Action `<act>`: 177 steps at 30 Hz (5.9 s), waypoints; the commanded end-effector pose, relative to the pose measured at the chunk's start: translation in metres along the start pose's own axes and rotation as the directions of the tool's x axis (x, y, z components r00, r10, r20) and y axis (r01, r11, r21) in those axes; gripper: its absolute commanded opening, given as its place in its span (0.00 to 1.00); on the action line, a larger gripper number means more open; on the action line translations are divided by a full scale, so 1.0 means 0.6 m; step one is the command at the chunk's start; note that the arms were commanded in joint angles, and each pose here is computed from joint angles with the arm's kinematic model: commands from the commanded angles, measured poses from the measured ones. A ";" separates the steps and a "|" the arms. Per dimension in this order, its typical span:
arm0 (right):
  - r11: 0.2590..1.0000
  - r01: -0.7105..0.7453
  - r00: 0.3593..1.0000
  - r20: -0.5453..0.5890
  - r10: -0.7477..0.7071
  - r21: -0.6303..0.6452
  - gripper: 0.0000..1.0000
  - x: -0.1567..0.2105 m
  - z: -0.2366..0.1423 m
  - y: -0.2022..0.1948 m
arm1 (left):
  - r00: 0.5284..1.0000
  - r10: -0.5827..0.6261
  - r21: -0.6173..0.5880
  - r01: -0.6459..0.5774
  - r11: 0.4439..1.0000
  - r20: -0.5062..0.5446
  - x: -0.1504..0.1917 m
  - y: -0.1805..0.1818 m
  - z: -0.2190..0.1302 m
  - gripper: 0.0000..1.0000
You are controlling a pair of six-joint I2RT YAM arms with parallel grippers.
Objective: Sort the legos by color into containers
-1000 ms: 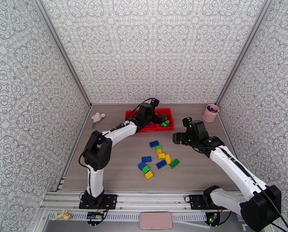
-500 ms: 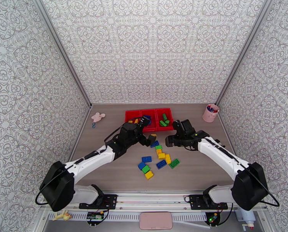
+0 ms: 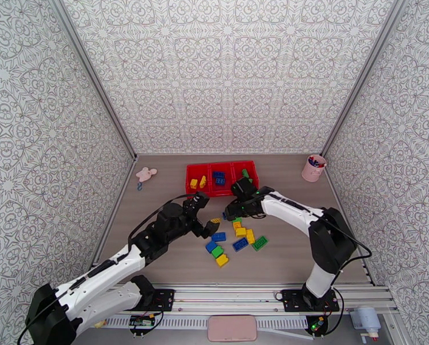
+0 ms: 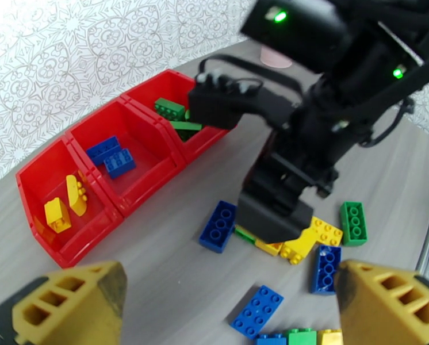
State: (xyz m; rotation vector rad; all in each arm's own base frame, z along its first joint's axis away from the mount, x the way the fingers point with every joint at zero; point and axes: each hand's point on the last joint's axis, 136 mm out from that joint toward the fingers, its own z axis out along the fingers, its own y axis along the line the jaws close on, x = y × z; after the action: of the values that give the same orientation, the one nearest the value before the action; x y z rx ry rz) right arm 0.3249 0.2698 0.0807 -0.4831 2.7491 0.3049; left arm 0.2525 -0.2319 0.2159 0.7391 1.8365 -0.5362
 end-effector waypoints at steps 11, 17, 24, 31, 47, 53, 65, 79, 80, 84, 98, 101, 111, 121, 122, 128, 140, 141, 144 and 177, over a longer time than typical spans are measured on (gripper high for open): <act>0.991 0.026 0.989 -0.146 -0.006 0.132 0.90 -0.003 0.078 -0.001 | 0.998 0.003 -0.048 -0.007 0.999 -0.066 0.057 0.016 -0.026 1.00; 0.990 0.017 0.989 -0.149 0.004 0.141 0.88 -0.016 0.099 0.003 | 0.997 -0.010 -0.036 0.007 0.999 -0.078 0.068 0.014 -0.027 1.00; 0.989 0.014 0.988 -0.155 0.009 0.150 0.81 -0.024 0.114 0.004 | 0.997 -0.012 -0.038 0.009 0.999 -0.081 0.075 0.015 -0.032 1.00; 0.988 0.020 0.990 -0.143 0.002 0.155 0.64 -0.029 0.104 0.003 | 0.998 -0.014 -0.046 0.011 0.999 -0.061 0.067 0.018 -0.033 1.00; 0.991 -0.111 0.976 0.194 0.096 0.068 0.57 -0.166 -0.043 0.015 | 0.998 -0.067 0.002 0.067 0.998 0.011 0.040 0.001 -0.016 1.00; 0.987 -0.158 0.948 0.284 0.141 0.036 0.56 -0.260 -0.053 0.001 | 0.997 -0.073 0.013 0.072 0.997 0.017 0.033 -0.002 -0.005 1.00; 0.968 -0.241 0.930 0.303 0.210 0.067 0.56 -0.362 0.034 -0.033 | 0.998 -0.066 0.012 0.066 0.998 0.003 0.045 -0.007 -0.016 1.00; 0.979 -0.202 0.918 0.353 0.179 0.031 0.81 -0.378 -0.043 -0.021 | 0.995 -0.090 -0.030 0.089 0.996 -0.044 0.047 0.006 -0.001 1.00; 0.980 -0.196 0.917 0.359 0.173 0.029 0.83 -0.375 -0.057 -0.021 | 0.993 -0.107 -0.048 0.104 0.993 -0.058 0.049 0.010 0.002 1.00; 0.985 -0.171 0.900 0.409 0.148 0.021 0.89 -0.356 -0.112 -0.023 | 0.972 -0.203 -0.149 0.185 0.971 -0.118 0.062 0.031 0.012 1.00; 0.997 -0.075 0.859 0.506 0.074 -0.019 0.97 -0.177 -0.204 -0.053 | 0.692 -0.625 -0.510 0.415 0.754 -0.361 0.148 0.027 0.029 1.00; 0.999 -0.050 0.869 0.492 0.043 0.001 0.97 -0.132 -0.210 -0.064 | 0.606 -0.673 -0.535 0.433 0.726 -0.424 0.167 0.006 0.039 0.99; 1.000 0.018 0.907 0.420 -0.024 0.020 0.97 -0.038 -0.223 -0.076 | 0.433 -0.705 -0.601 0.373 0.707 -0.561 0.214 -0.038 0.093 1.00; 0.999 0.037 0.911 0.410 -0.041 0.017 0.97 -0.016 -0.225 -0.078 | 0.341 -0.698 -0.621 0.318 0.716 -0.630 0.275 -0.065 0.131 1.00; 0.999 0.036 0.911 0.409 -0.040 0.018 0.97 -0.015 -0.224 -0.079 | 0.330 -0.703 -0.630 0.312 0.711 -0.630 0.282 -0.064 0.132 0.99; 0.999 0.042 0.909 0.415 -0.040 0.003 0.96 -0.014 -0.224 -0.075 | 0.319 -0.708 -0.649 0.285 0.706 -0.630 0.306 -0.059 0.138 0.95; 0.999 0.035 0.905 0.424 -0.034 0.005 0.96 -0.018 -0.240 -0.074 | 0.325 -0.689 -0.644 0.251 0.723 -0.648 0.315 -0.051 0.140 0.70; 0.999 0.032 0.903 0.429 -0.032 0.009 0.96 -0.019 -0.242 -0.076 | 0.326 -0.689 -0.644 0.251 0.723 -0.647 0.315 -0.051 0.138 0.68; 1.000 0.028 0.901 0.433 -0.031 0.013 0.95 -0.016 -0.247 -0.078 | 0.338 -0.688 -0.641 0.255 0.724 -0.642 0.308 -0.051 0.135 0.63; 0.997 -0.078 0.848 0.525 0.079 -0.024 0.94 -0.009 -0.285 -0.092 | 0.775 -0.606 -0.613 0.395 0.684 -0.177 -0.008 0.162 0.326 0.62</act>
State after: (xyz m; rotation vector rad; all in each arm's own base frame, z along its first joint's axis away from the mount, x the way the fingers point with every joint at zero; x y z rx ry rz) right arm 0.3023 0.1823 0.2320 -0.2884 2.2340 0.3915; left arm 0.4288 -0.2978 0.1424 -0.1076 2.4581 -0.2266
